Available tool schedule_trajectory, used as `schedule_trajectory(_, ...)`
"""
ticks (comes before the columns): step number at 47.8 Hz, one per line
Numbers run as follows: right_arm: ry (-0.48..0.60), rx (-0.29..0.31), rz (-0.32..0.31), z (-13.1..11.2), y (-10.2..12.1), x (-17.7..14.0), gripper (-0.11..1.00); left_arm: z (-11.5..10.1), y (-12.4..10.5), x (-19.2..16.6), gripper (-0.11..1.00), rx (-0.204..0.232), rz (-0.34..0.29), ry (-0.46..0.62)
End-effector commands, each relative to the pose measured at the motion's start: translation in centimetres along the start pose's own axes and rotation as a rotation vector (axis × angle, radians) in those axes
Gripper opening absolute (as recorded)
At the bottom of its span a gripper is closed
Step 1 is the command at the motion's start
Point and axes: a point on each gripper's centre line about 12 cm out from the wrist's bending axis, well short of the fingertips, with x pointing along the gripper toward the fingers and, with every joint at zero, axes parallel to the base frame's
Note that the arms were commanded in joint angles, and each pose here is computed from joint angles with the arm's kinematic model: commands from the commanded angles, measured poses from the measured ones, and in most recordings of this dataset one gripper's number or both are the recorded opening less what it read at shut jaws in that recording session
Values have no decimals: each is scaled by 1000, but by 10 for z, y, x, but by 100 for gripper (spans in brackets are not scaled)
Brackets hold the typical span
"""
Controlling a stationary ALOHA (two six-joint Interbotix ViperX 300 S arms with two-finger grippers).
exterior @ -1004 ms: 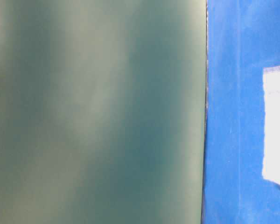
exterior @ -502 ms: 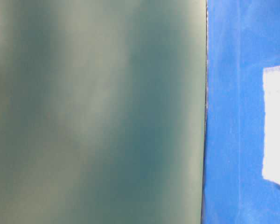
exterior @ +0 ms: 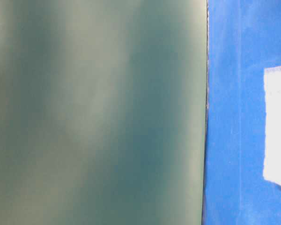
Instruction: Fold the blue towel.
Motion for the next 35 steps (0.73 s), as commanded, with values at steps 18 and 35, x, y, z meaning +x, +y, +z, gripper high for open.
schedule_trajectory(18,-9,-1,0,5,0,1,55,3,1,1,51,-2,3,3)
schedule_trajectory(35,-11,-1,0,6,0,1,55,2,1,1,51,-2,3,6)
